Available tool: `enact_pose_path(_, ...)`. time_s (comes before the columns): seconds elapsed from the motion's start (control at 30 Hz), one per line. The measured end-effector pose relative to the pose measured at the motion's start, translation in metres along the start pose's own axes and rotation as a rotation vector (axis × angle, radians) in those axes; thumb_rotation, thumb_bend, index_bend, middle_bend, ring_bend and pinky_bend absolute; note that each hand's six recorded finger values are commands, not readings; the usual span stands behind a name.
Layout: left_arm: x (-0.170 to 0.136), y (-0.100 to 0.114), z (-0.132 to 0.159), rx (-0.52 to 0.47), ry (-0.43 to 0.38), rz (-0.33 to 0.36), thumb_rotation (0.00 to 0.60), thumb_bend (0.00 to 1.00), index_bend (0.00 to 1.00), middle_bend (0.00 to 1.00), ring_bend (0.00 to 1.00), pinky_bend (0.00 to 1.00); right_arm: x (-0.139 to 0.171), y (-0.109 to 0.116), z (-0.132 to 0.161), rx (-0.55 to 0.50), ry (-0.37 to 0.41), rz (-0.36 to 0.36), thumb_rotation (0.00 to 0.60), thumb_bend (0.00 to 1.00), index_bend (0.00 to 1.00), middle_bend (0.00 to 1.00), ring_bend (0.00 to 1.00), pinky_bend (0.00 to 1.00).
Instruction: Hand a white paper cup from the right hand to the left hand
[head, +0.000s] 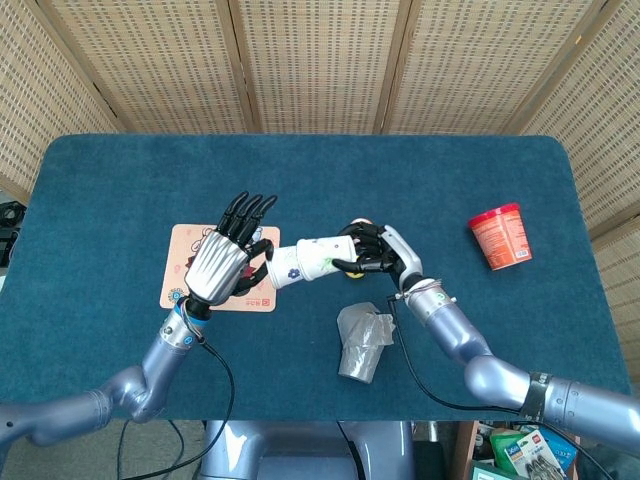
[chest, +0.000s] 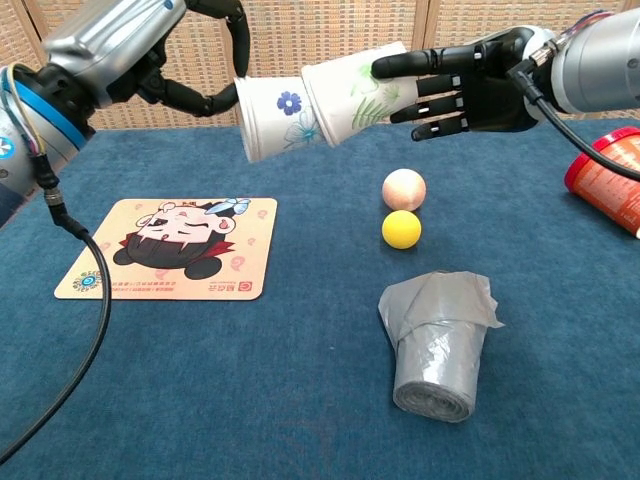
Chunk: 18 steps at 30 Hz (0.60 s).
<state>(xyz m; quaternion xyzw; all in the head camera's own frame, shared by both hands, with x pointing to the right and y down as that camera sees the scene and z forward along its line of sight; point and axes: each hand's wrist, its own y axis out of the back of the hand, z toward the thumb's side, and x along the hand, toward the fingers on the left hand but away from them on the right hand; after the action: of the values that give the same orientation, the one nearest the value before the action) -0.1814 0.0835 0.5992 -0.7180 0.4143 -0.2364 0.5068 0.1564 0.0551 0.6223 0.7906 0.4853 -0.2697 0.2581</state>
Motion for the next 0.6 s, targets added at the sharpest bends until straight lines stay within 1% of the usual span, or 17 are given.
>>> enact_pose_path(0.2, -0.018, 0.018, -0.029, 0.044, 0.024, 0.012, 0.600, 0.57, 0.68, 0.00, 0.00, 0.00, 0.002, 0.019, -0.005, 0.050, -0.001, -0.041, 0.600, 0.47, 0.58, 0.63, 0.54, 0.64)
enact_pose_path(0.37, -0.034, 0.033, -0.056, 0.097, 0.036, -0.016, 0.600, 0.57, 0.68, 0.00, 0.00, 0.00, 0.005, 0.032, -0.011, 0.145, 0.006, -0.071, 0.600, 0.47, 0.58, 0.63, 0.54, 0.64)
enact_pose_path(0.5, -0.044, 0.045, -0.078, 0.152, 0.037, -0.077, 0.600, 0.57, 0.68, 0.00, 0.00, 0.00, 0.008, 0.041, -0.016, 0.270, 0.019, -0.096, 0.600, 0.47, 0.58, 0.63, 0.54, 0.64)
enact_pose_path(0.6, -0.052, 0.052, -0.094, 0.186, 0.036, -0.158, 0.600, 0.57, 0.68, 0.00, 0.00, 0.00, 0.011, 0.048, -0.022, 0.382, 0.031, -0.118, 0.600, 0.47, 0.58, 0.63, 0.54, 0.64)
